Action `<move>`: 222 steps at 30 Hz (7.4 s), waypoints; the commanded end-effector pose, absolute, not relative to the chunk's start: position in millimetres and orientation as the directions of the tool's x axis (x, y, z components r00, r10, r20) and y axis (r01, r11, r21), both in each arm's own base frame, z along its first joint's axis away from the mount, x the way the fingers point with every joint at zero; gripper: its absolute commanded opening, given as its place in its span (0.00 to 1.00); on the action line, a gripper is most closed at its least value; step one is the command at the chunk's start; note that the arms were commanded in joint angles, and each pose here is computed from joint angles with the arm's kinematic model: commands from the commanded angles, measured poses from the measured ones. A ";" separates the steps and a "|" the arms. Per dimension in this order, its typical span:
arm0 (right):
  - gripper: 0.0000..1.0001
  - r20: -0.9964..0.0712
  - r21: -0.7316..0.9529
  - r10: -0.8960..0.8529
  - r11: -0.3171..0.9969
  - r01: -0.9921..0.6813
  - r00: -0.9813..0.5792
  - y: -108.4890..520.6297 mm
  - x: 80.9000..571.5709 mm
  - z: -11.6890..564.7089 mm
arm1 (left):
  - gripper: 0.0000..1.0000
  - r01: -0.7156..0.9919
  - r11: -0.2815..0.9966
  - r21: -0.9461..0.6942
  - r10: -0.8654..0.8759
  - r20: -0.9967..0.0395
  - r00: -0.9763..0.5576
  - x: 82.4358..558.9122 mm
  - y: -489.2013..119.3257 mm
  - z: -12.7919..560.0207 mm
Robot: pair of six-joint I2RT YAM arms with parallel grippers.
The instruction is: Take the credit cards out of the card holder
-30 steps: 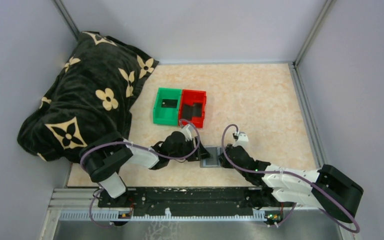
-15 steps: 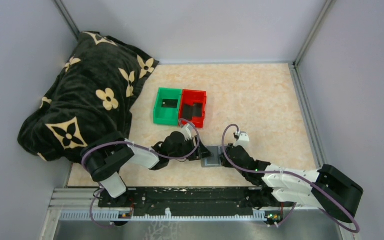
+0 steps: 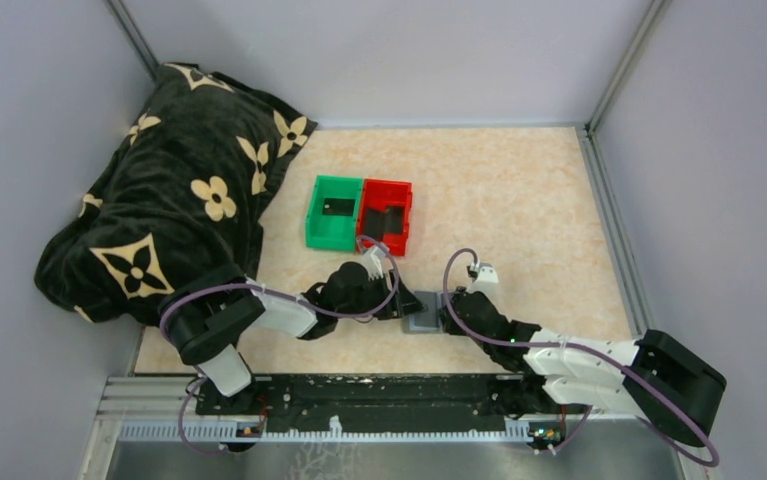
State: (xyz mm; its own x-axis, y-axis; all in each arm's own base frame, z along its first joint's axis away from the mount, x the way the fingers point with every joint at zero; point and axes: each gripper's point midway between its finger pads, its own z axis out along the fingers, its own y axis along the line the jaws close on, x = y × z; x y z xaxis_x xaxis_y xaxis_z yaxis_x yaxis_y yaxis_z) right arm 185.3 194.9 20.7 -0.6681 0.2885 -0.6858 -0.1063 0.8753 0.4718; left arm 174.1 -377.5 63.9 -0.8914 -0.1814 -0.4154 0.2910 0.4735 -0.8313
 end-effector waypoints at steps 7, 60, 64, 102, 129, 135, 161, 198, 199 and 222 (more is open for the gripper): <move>0.00 -0.646 0.550 0.289 0.818 -0.168 -0.707 219.3 176.4 32.6 | 0.60 0.389 0.263 -0.883 -0.161 -0.438 -0.884 161.8 -413.3 125.2; 0.20 -0.701 0.502 0.249 0.838 -0.214 -0.668 222.1 187.1 59.4 | 0.69 0.343 0.633 -0.694 -0.119 -0.525 -0.843 174.2 -353.1 65.2; 0.20 -0.698 0.504 0.248 0.837 -0.215 -0.671 222.4 186.4 57.3 | 0.68 0.346 0.639 -0.687 -0.109 -0.526 -0.844 174.9 -355.3 61.8; 0.19 -0.663 0.523 0.253 0.830 -0.194 -0.705 223.0 179.5 36.9 | 0.68 0.376 0.582 -0.721 -0.091 -0.517 -0.851 168.0 -366.2 73.2; 0.19 -0.660 0.521 0.255 0.833 -0.186 -0.707 221.3 179.2 34.2 | 0.68 0.355 0.589 -0.726 -0.076 -0.487 -0.870 163.9 -366.5 54.5; 0.19 -0.662 0.520 0.276 0.839 -0.161 -0.697 216.0 180.8 35.8 | 0.68 0.348 0.605 -0.716 -0.069 -0.482 -0.873 162.9 -363.2 48.6; 0.00 -0.648 0.481 0.244 0.865 -0.139 -0.721 200.3 173.6 16.1 | 0.68 0.352 0.582 -0.733 -0.071 -0.477 -0.876 159.8 -364.6 50.4; 0.00 -0.618 0.514 0.254 0.847 -0.137 -0.744 206.8 169.1 6.2 | 0.64 0.420 0.367 -0.830 -0.154 -0.500 -0.853 159.1 -397.8 116.6; 0.00 -0.617 0.514 0.253 0.847 -0.137 -0.745 207.0 169.0 5.9 | 0.64 0.420 0.363 -0.831 -0.154 -0.499 -0.853 158.6 -398.5 117.3; 0.00 -0.611 0.511 0.252 0.849 -0.132 -0.750 207.0 168.2 1.4 | 0.64 0.442 0.338 -0.831 -0.144 -0.510 -0.848 154.4 -402.8 128.9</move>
